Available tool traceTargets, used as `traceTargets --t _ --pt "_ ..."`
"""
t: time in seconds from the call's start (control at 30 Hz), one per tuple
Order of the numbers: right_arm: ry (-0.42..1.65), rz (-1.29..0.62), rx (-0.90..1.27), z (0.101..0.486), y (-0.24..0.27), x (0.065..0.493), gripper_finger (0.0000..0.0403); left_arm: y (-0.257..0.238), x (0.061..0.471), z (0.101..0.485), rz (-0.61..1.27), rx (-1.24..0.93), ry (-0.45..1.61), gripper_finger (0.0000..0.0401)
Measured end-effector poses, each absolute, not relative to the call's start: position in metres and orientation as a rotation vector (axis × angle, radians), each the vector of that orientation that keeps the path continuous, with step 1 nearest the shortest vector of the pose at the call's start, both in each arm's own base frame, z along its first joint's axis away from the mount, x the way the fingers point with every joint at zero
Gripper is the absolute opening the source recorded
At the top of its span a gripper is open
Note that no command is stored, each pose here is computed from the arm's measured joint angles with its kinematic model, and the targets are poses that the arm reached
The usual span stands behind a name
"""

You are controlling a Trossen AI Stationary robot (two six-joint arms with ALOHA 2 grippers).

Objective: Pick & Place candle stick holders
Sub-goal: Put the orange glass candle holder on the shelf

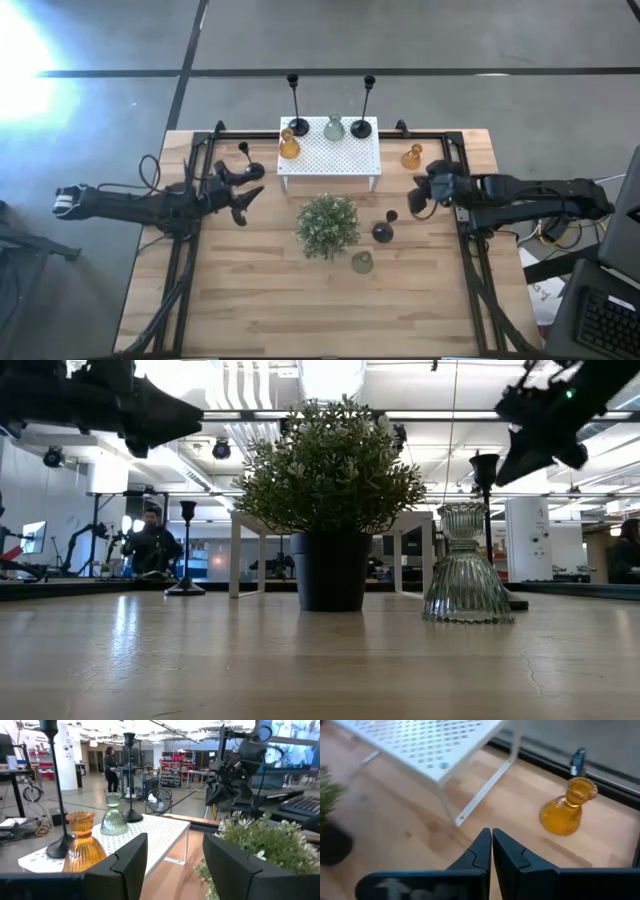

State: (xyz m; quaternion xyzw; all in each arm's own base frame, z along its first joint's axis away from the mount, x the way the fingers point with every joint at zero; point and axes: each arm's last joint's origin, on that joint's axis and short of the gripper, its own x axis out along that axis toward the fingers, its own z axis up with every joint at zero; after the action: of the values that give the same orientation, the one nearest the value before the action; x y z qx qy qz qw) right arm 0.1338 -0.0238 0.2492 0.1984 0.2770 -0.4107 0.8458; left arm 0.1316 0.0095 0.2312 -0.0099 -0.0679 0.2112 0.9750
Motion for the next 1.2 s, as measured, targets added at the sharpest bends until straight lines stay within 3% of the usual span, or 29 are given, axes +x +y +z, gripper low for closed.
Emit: traceTargets --t 0.23,0.47,0.57,0.9,1.2 --pt "0.348 -1.046 0.406 0.199 -0.019 0.133 0.0013 0.011 0.127 0.222 0.463 -0.025 -0.131 0.0195" --pt "0.315 -1.116 0.383 0.171 -0.024 0.129 0.0019 0.013 0.126 0.221 0.545 -0.013 -0.116 0.0195" --pt "0.322 -1.141 0.38 0.159 -0.026 0.125 0.0047 0.014 0.125 0.22 0.585 -0.011 -0.1 0.0195" --pt "0.261 -1.258 0.335 0.138 -0.044 0.117 0.0193 0.015 0.125 0.22 0.62 -0.002 -0.096 0.0195" --pt "0.187 -1.253 0.355 0.128 -0.059 0.113 0.0255 0.017 0.123 0.221 0.728 0.056 -0.082 0.0195"
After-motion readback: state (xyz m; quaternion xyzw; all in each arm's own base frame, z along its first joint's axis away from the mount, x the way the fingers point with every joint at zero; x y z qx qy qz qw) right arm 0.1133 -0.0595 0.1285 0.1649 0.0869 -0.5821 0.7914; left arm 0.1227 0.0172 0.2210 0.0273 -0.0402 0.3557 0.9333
